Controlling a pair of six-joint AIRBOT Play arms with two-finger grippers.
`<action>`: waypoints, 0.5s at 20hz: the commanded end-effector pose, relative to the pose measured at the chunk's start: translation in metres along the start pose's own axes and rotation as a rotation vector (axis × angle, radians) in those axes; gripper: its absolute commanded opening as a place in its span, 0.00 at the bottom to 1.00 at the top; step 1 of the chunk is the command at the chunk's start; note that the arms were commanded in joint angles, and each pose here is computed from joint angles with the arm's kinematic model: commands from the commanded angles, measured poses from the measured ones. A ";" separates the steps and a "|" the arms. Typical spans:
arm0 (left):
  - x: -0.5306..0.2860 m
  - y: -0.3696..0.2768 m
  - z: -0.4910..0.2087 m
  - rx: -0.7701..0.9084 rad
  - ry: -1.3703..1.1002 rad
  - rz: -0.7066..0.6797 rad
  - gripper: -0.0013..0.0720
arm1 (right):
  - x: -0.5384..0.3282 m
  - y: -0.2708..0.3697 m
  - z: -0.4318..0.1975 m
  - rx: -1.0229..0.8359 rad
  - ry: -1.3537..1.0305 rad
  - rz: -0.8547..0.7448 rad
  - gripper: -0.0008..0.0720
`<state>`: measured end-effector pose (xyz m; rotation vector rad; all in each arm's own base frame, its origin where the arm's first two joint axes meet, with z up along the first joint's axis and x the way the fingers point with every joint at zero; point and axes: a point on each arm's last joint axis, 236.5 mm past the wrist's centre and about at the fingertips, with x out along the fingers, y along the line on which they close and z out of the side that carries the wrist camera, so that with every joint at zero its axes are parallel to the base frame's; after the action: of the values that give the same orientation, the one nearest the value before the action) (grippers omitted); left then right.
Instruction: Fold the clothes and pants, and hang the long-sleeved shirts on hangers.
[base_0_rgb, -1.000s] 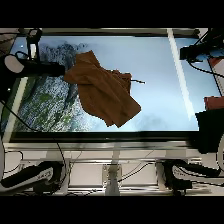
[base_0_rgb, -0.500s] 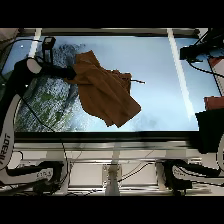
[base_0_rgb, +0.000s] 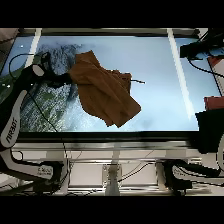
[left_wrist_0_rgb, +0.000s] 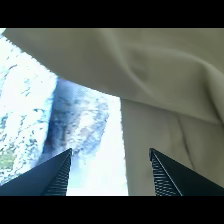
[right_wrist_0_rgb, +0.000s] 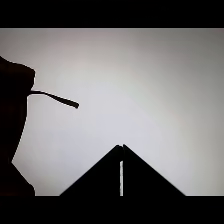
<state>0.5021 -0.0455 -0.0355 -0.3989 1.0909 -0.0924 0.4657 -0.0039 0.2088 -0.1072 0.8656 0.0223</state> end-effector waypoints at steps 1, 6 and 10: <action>0.013 0.016 0.006 -0.155 -0.008 -0.043 0.93 | -0.001 0.004 0.010 0.005 -0.041 0.015 0.05; 0.036 0.021 0.030 -0.235 -0.120 -0.066 0.97 | -0.001 0.011 0.013 0.014 -0.054 0.046 0.05; 0.054 0.027 0.035 -0.272 -0.156 -0.063 0.97 | -0.002 0.021 0.014 0.026 -0.059 0.087 0.05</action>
<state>0.5420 -0.0296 -0.0687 -0.6425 0.9868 0.0036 0.4734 0.0099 0.2157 -0.0673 0.8194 0.0677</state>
